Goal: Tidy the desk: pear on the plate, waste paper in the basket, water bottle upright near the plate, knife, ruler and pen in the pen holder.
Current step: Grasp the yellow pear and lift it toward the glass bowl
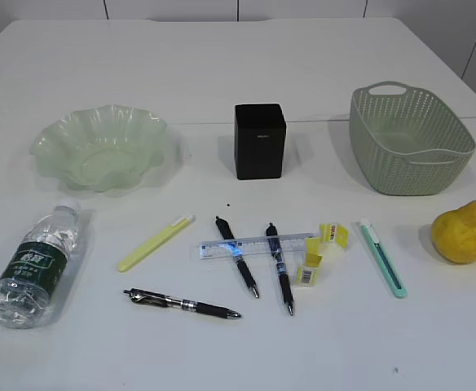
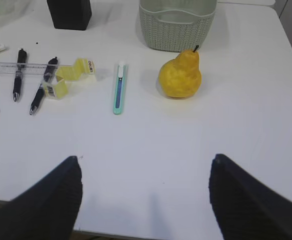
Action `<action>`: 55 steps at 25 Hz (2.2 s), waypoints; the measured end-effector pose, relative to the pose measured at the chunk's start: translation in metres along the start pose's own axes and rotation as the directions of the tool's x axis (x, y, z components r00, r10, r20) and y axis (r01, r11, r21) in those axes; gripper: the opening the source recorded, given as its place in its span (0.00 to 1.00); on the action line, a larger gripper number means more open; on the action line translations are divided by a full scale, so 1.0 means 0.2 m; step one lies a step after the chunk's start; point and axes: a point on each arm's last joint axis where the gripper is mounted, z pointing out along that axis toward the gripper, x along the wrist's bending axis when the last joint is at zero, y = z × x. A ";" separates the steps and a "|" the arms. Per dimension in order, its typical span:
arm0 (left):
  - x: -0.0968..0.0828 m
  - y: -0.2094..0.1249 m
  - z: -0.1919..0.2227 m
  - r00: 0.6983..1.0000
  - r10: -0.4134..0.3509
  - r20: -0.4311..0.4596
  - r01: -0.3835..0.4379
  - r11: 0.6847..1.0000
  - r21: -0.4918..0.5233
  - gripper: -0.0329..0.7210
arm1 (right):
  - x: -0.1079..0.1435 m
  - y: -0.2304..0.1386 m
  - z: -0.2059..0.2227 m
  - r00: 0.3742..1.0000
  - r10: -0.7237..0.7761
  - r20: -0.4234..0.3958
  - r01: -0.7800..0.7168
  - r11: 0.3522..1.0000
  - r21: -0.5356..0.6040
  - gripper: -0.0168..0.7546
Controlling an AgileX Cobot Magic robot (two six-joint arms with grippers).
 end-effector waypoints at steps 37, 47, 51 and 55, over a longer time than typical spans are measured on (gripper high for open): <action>-0.09 0.48 0.61 0.999 0.045 0.002 -0.042 0.909 0.415 0.66 | -0.08 0.70 1.06 0.983 0.143 0.113 -0.178 0.883 0.435 0.78; -0.13 0.46 0.80 1.000 -0.001 0.009 -0.005 0.821 0.571 0.66 | -0.37 0.73 1.36 0.933 0.217 0.287 -0.342 0.779 0.525 0.78; -0.14 0.48 0.85 1.000 -0.015 0.013 0.005 0.826 0.563 0.66 | -0.47 0.73 1.46 0.926 0.240 0.291 -0.372 0.706 0.603 0.78; -0.15 0.53 0.91 1.000 -0.016 0.014 0.005 0.834 0.552 0.66 | -0.50 0.75 1.57 0.927 0.274 0.257 -0.375 0.639 0.672 0.78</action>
